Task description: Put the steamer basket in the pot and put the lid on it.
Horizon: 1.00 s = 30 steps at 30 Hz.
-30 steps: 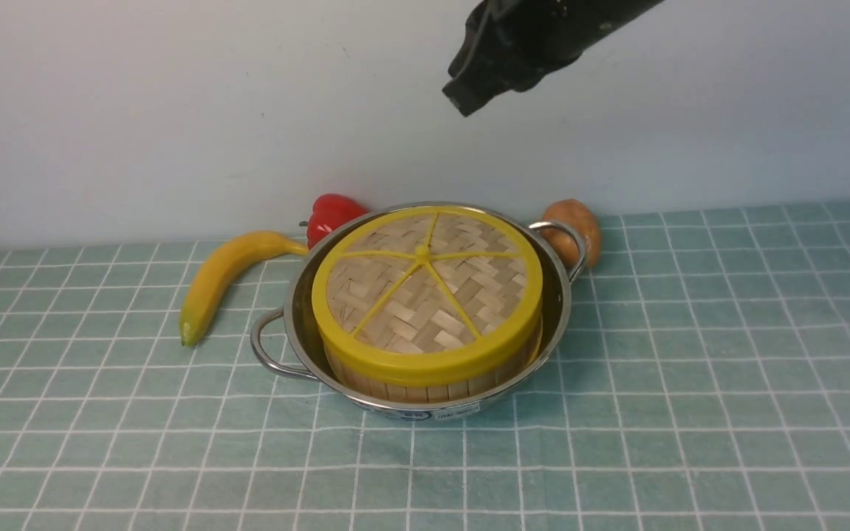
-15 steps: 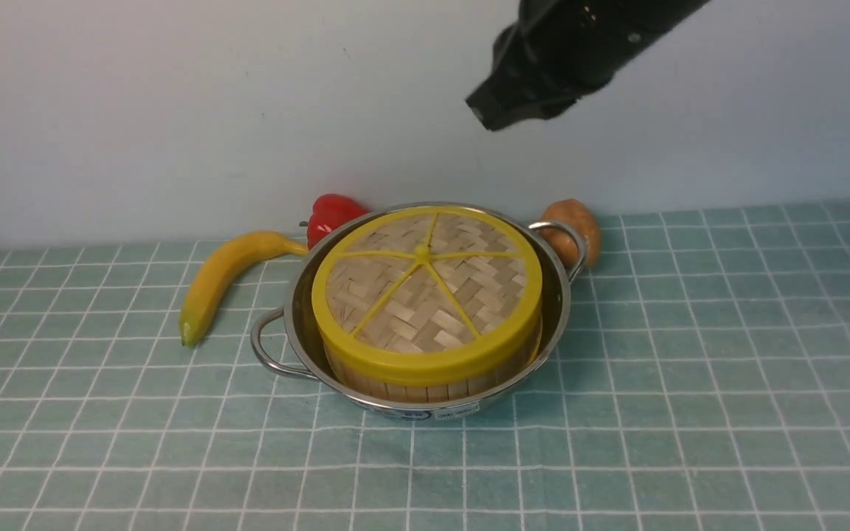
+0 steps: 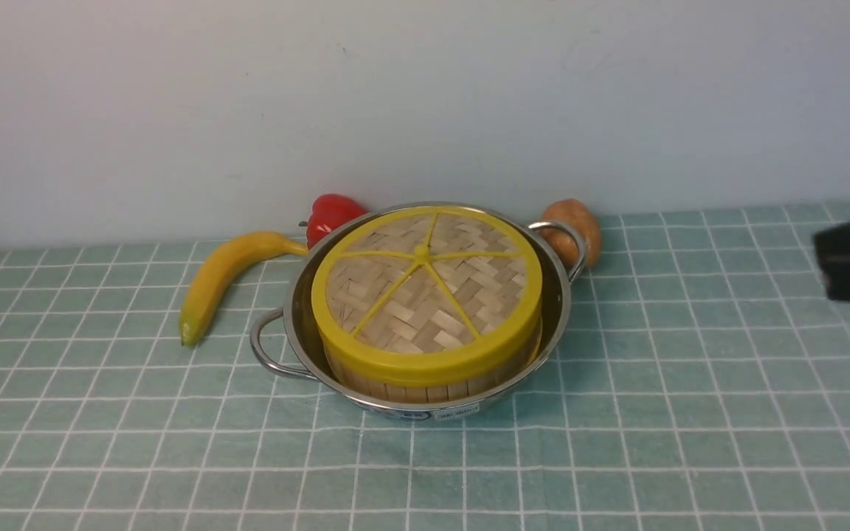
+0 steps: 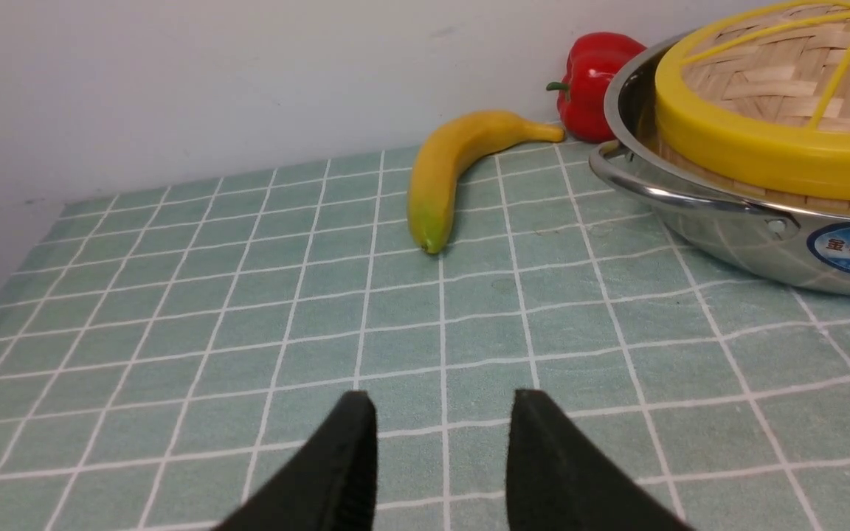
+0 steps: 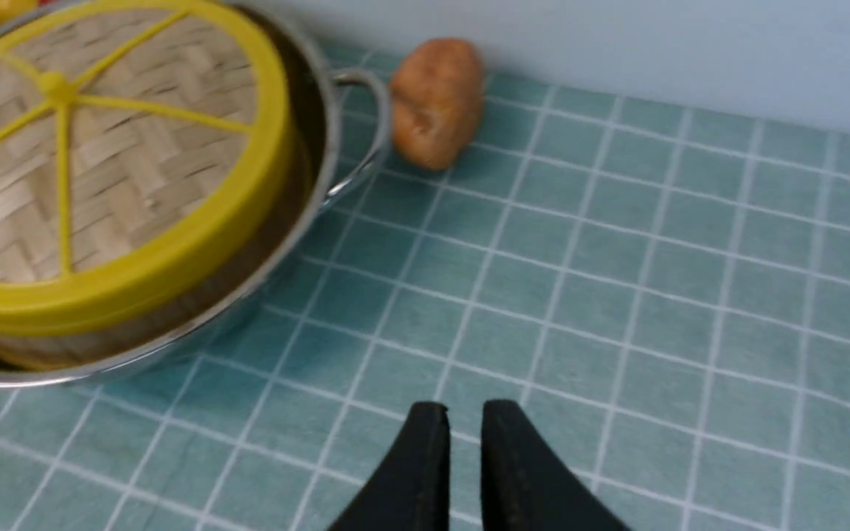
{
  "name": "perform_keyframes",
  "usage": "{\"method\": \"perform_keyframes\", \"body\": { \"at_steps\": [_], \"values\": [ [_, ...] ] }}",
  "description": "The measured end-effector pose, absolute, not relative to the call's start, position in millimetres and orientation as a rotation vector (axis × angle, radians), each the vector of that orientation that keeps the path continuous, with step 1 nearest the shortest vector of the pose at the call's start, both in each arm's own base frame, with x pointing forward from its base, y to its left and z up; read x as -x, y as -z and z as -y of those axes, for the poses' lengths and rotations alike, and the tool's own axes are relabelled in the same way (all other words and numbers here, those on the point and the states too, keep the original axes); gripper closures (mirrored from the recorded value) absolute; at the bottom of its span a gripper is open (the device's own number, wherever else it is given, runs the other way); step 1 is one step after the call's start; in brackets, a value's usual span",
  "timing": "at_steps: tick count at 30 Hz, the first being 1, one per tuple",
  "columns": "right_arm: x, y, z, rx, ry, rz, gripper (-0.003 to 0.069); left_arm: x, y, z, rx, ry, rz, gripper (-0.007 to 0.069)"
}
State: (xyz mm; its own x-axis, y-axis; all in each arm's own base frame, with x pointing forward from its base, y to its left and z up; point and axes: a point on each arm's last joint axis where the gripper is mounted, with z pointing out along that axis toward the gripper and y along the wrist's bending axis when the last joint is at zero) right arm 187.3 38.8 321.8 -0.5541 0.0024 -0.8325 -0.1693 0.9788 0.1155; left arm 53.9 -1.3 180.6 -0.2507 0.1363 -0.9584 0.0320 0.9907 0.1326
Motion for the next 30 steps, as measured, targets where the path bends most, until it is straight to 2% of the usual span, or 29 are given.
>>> {"method": "perform_keyframes", "body": {
  "at_steps": [5,13,26,30],
  "values": [
    [-138,-293,-17,0.026,-0.16,-1.942,0.0543,-54,-181,1,-0.123,-0.099,-1.823,0.0382],
    [-81,-235,-7,-0.005,-0.121,-1.758,0.0517,-54,-181,1,-0.123,-0.099,-1.823,0.0382],
    [-59,-190,-5,0.03,-0.09,-1.771,0.0485,-54,-181,1,-0.123,-0.099,-1.823,0.0382],
    [-56,-187,-5,0.024,-0.097,-1.753,0.0473,-54,-181,1,-0.123,-0.099,-1.823,0.0382]
  ]
}}
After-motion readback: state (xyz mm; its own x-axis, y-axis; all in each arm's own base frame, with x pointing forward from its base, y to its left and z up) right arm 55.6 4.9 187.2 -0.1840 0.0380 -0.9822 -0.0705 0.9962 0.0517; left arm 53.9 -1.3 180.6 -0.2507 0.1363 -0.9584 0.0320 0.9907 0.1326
